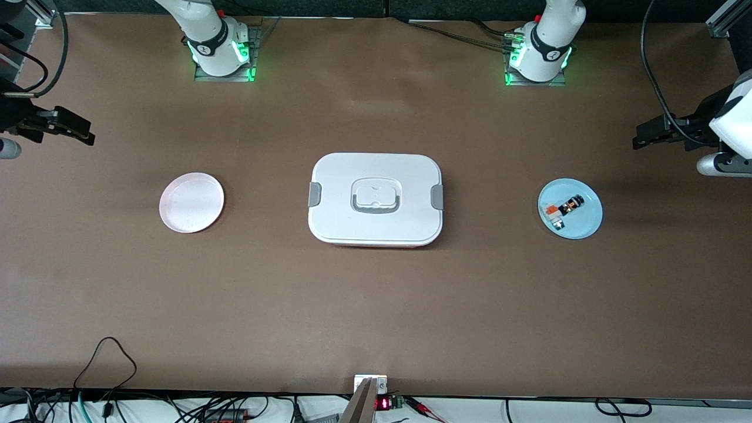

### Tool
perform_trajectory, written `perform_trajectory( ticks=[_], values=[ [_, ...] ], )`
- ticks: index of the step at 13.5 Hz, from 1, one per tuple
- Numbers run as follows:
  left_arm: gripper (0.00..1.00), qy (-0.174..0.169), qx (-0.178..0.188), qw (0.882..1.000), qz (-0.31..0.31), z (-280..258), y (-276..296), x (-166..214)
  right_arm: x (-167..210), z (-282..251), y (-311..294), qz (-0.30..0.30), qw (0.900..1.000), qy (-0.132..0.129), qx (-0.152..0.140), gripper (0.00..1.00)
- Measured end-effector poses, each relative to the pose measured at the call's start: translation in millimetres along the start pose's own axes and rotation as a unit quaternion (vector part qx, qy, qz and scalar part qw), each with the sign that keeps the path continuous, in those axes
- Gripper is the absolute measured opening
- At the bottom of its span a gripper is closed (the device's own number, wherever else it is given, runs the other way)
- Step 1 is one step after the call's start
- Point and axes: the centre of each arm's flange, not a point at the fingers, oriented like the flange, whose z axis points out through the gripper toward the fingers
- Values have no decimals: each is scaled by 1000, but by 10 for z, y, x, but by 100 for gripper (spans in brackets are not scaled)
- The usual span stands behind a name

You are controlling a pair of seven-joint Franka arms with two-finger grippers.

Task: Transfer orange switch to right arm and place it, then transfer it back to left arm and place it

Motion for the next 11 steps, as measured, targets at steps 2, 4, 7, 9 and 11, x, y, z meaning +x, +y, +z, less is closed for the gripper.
perform_trajectory(
  ticks=[2,4,7,9,11],
  values=[
    [100,0,0,1000,1,0,14,-1,1,0,-42,-4,1000,0,0,100],
    [100,0,0,1000,1,-1,14,-1,2,2,-15,-1,1000,0,0,100],
    [100,-1,0,1000,1,1,14,-2,-1,7,110,10,1000,-1,0,100],
    [100,-10,0,1000,2,39,11,-7,-2,8,137,12,1000,-1,1,100],
    [100,-42,0,999,1,236,-1,41,-4,8,141,13,1000,-1,1,100]
  ],
)
